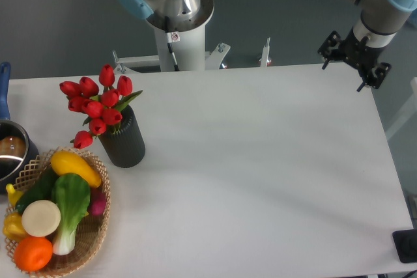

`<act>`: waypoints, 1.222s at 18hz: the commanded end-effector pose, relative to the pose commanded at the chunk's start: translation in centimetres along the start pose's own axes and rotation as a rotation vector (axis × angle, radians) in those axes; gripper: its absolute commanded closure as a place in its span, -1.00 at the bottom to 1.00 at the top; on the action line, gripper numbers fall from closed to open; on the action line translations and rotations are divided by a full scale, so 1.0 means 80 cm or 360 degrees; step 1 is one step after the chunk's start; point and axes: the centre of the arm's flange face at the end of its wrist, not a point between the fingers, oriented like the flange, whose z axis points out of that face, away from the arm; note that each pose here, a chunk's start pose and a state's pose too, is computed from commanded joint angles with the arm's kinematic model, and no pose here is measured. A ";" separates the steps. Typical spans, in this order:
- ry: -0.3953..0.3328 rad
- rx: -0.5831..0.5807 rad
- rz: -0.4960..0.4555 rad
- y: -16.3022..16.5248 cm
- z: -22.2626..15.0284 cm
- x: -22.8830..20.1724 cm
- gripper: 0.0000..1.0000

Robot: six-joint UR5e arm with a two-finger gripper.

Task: Pick up the flowers from the vase
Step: 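Move the open gripper toward the red tulip stems above the black vase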

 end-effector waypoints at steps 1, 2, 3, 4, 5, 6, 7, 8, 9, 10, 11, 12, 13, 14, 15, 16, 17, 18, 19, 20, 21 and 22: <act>0.0000 0.0000 0.0000 0.000 0.000 0.000 -1.00; 0.0000 0.0000 0.0002 0.000 0.000 0.000 -1.00; 0.0002 0.0005 0.0007 0.000 -0.001 0.002 -1.00; -0.0011 0.0014 0.0017 -0.002 -0.008 0.002 -1.00; -0.0016 0.0021 0.0024 -0.004 -0.011 0.003 -1.00; -0.0017 0.0030 0.0039 -0.011 -0.011 0.004 -1.00; -0.0012 0.0032 0.0041 -0.013 -0.008 0.005 -1.00; -0.0010 0.0032 0.0041 -0.013 -0.008 0.006 -1.00; -0.0007 0.0032 0.0039 -0.014 -0.007 0.007 -1.00; -0.0010 0.0039 0.0029 -0.017 -0.008 0.010 -1.00; -0.0038 0.0067 0.0012 -0.019 -0.018 0.021 -1.00; -0.0060 0.0123 -0.0031 -0.024 -0.027 0.027 -1.00; -0.0055 0.0209 -0.0081 -0.028 -0.025 0.031 -1.00; -0.0045 0.0308 -0.0114 -0.033 -0.023 0.036 -1.00; -0.0050 0.0415 -0.0114 -0.040 -0.027 0.042 -1.00; -0.0041 0.0501 -0.0114 -0.047 -0.022 0.046 -1.00; -0.0044 0.0555 -0.0113 -0.055 -0.025 0.057 -1.00; -0.0068 0.0584 -0.0101 -0.059 -0.030 0.072 -1.00; -0.0069 0.0620 -0.0095 -0.066 -0.025 0.090 -1.00; -0.0072 0.0705 -0.0072 -0.081 -0.021 0.107 -1.00; -0.0052 0.0818 -0.0056 -0.095 -0.010 0.120 -1.00; -0.0029 0.0906 -0.0059 -0.102 -0.002 0.135 -1.00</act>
